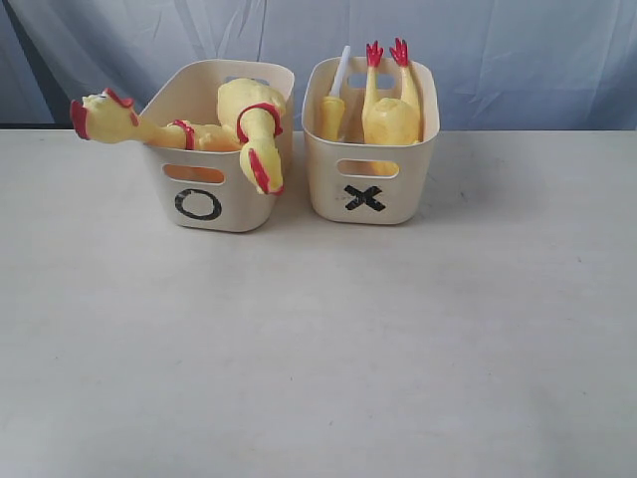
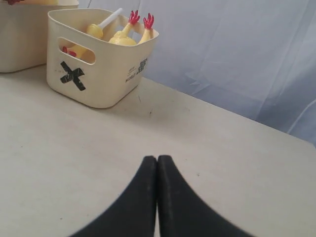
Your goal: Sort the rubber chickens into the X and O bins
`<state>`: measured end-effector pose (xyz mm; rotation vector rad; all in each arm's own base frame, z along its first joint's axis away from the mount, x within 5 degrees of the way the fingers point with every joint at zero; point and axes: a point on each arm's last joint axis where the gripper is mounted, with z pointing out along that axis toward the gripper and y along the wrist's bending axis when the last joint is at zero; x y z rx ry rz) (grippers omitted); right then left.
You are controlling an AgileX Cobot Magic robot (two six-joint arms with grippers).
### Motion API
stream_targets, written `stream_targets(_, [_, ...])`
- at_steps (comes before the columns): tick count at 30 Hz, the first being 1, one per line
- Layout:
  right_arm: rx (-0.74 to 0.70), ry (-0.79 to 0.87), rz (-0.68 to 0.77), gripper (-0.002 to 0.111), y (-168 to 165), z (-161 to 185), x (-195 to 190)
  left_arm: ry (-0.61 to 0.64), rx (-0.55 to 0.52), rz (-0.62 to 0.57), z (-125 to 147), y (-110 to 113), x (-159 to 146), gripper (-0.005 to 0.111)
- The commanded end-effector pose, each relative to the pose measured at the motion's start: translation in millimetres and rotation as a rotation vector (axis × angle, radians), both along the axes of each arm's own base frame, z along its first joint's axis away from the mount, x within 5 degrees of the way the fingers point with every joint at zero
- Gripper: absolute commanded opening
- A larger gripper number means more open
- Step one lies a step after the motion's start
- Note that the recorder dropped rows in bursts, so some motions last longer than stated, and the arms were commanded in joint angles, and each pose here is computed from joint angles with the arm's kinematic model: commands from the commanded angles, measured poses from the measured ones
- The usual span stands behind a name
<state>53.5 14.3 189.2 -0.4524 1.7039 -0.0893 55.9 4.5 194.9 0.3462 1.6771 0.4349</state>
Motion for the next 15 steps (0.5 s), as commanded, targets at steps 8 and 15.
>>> stream_targets(8, [-0.195, -0.032, -0.034, -0.001, -6.2, -1.3, 0.8, -0.012, -0.025, 0.0, 0.1, -0.2, -0.1, 0.0])
stream_targets(15, [0.151, 0.027, -0.1, -0.001, -6.1, -1.4, 0.7, -0.002, -0.042, -0.002, -0.8, -0.6, -0.2, 0.0])
